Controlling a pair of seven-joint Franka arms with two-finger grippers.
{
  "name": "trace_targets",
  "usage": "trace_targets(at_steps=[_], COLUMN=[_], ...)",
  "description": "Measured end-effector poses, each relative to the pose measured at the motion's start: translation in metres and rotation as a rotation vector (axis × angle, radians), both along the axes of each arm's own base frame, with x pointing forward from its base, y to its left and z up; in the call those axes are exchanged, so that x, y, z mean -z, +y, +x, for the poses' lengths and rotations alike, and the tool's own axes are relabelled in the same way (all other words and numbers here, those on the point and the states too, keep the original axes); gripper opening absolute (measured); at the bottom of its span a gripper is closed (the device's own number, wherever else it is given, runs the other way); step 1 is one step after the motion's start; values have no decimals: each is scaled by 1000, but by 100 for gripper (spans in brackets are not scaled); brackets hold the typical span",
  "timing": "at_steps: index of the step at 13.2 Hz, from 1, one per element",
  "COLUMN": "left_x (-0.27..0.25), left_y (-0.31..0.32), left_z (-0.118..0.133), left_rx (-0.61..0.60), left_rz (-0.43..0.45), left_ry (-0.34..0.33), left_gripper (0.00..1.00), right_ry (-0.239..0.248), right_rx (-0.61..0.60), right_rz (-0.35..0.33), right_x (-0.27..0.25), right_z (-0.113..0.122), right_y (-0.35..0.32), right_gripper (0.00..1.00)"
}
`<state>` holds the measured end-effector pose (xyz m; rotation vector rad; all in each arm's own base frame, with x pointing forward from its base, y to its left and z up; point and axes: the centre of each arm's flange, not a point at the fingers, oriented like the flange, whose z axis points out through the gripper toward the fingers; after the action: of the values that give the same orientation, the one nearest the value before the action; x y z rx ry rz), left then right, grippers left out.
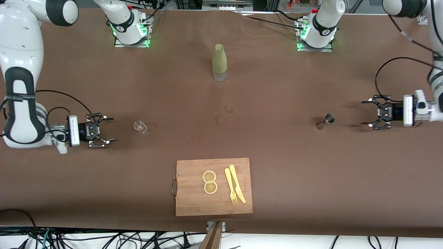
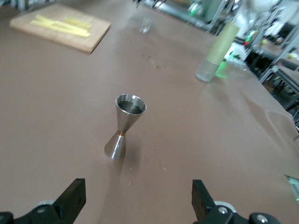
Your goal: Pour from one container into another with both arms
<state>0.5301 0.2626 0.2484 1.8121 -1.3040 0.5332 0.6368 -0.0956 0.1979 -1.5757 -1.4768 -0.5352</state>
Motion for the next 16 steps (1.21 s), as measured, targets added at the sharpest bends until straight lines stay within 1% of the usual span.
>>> trace_targets(at_steps=[2, 5, 6, 7, 9, 11, 12, 13, 14, 15, 16], left_x=[-66, -142, -168, -198, -260, -313, -330, -341, -347, -349, -346], left_y=[7, -8, -18, -33, -77, -125, -147, -166, -186, -204, -220], left_z=[4, 13, 18, 23, 25, 17, 12, 9, 6, 3, 0], left_rx=[-102, -247, -310, -379, -515, -669, -745, -825, -898, -957, -1015], left_rz=[141, 320, 413, 506, 650, 752, 809, 854, 878, 894, 915], left_ry=[91, 215, 253, 285, 327, 363, 378, 400, 432, 465, 498], left_gripper=[100, 100, 100, 100, 100, 100, 100, 100, 100, 100, 100], right_ry=[63, 150, 173, 185, 190, 223, 235, 245, 262, 291, 332], right_rx=[36, 85, 111, 144, 214, 284, 316, 346, 384, 445, 517], right_rz=[-70, -208, -254, -294, -403, -512, -561, -604, -654, -709, -757], right_x=[-33, -87, -106, -125, -160, -194, -211, -226, -240, -255, -269], right_z=[5, 9, 9, 11, 14, 10, 7, 4, 0, -6, -15], right_y=[4, 10, 10, 9, 11, 14, 14, 15, 17, 20, 24], right_gripper=[100, 100, 100, 100, 100, 100, 100, 100, 100, 100, 100])
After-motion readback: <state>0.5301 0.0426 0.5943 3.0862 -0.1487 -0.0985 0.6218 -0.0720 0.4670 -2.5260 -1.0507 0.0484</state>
